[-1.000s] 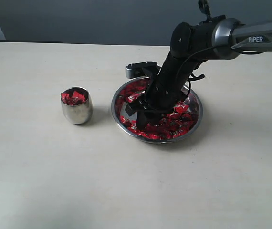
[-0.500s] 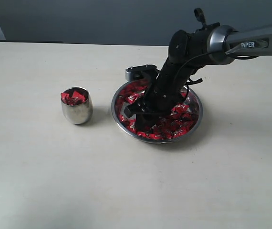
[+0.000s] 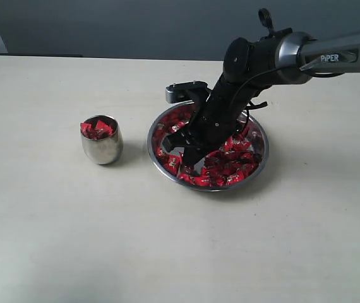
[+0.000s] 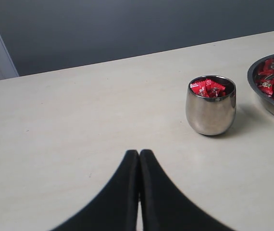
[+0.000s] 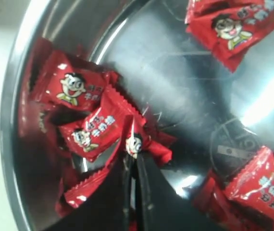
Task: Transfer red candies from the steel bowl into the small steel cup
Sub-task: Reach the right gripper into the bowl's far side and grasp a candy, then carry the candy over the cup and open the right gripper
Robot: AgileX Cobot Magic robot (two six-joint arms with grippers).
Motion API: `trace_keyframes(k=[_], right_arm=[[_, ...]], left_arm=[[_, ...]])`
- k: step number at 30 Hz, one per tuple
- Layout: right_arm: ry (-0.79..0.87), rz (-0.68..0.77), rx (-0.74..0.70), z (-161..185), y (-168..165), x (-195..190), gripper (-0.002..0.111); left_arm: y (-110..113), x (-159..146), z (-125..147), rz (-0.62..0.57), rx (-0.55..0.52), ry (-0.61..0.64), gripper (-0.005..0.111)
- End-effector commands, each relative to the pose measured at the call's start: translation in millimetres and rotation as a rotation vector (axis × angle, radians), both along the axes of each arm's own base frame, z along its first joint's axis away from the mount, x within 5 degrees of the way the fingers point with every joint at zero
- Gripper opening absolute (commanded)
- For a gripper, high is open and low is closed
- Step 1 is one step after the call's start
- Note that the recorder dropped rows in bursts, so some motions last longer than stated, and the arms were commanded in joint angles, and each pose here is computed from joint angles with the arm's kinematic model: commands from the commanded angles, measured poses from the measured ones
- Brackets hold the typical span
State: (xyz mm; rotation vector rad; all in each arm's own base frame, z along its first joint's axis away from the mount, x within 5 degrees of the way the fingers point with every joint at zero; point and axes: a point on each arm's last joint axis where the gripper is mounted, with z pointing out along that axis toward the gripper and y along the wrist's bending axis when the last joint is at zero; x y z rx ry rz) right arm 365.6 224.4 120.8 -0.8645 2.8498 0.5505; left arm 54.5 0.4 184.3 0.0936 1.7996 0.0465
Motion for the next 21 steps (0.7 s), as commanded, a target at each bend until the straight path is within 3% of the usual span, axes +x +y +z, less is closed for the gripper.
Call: trace_keyframes(k=[1,12,21], right_arm=[[-0.043,0.007,0.004,11.3,-1.5,0.9,-0.001],[-0.165,-0.023,0.073,47.9,0.1,4.4,-0.001],[-0.249,0.004,0.358,80.1,27.5,7.7,-0.001]], left_arm=[[-0.7,-0.1,1.2,-0.01,-0.007,-0.012,0.0],[-0.7,-0.1,1.2,-0.01,-0.007,-0.012,0.0],[-0.7,-0.1,1.2,-0.01,-0.007,-0.012,0.0]])
